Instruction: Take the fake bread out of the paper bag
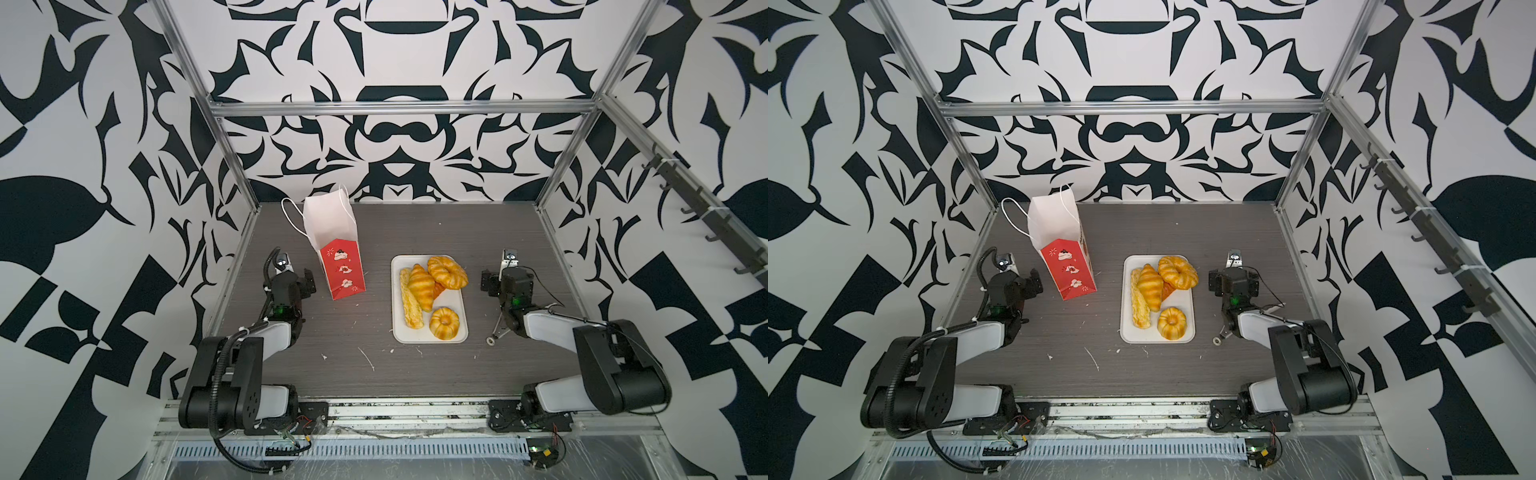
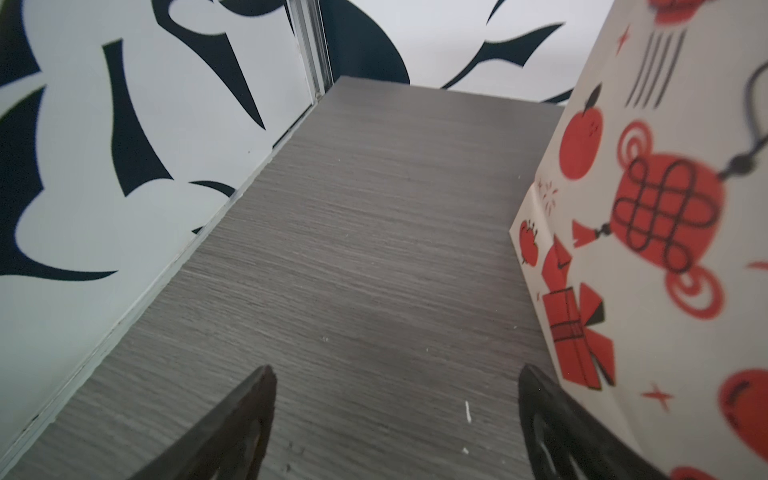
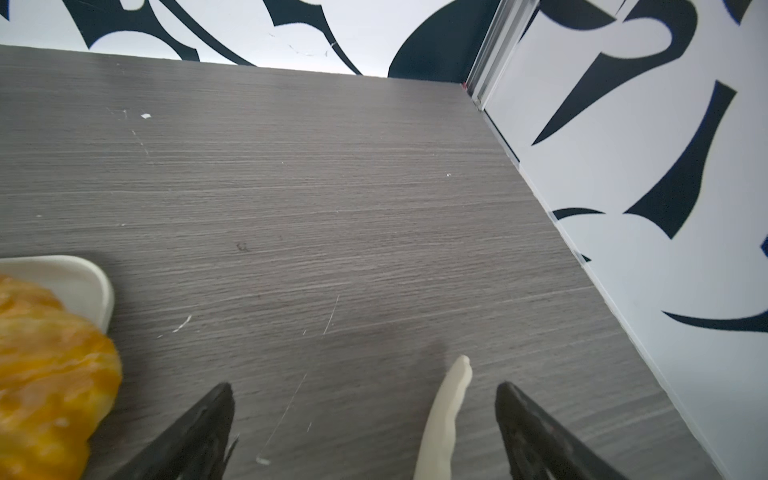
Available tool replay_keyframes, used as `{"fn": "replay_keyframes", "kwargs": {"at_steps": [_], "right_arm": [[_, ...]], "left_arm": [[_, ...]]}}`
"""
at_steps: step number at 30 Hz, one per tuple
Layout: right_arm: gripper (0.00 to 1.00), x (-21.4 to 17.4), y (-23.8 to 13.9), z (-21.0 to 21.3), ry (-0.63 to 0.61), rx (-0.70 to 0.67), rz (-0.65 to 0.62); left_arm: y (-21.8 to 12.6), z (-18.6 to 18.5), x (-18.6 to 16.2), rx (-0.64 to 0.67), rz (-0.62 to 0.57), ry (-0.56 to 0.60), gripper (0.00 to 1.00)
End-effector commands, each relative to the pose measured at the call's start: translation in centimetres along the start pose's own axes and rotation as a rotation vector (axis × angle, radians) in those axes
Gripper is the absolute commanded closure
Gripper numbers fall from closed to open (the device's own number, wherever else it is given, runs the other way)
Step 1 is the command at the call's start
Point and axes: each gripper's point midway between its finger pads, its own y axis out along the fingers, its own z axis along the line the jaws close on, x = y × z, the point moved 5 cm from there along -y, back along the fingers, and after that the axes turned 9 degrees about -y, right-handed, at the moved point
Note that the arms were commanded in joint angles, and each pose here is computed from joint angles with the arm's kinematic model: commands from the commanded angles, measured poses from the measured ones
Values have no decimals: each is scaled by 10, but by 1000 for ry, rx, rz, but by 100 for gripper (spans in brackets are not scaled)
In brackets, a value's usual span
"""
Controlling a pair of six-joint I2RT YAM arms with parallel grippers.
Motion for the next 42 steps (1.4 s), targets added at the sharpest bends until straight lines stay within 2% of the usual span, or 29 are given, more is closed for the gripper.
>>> {"fn": "replay_keyframes", "kwargs": {"at_steps": [1, 9, 14, 15, 23, 24, 25, 42], "right_arm": [[0, 9, 3, -4, 13, -69, -131], [0, 6, 1, -4, 16, -66, -111], [0, 0, 3, -1, 13, -54, -127], [0, 0, 3, -1, 17, -54, -142], [0, -1, 3, -1, 17, -56, -133], [5, -1, 2, -2, 18, -57, -134], [0, -1, 3, -2, 17, -58, -134], [0, 0, 2, -2, 17, -56, -133]], "left_arm": [[3, -4, 15, -5, -55, 3, 6], [22, -1, 10, -7, -75, 31, 3], [28, 14, 2, -4, -71, -45, 0], [27, 16, 2, 0, -99, -40, 1], [26, 15, 0, -6, -83, -51, 0], [26, 14, 0, -11, -86, -51, 1], [27, 15, 0, -8, -89, -50, 0], [26, 14, 1, -17, -89, -45, 1]]}}
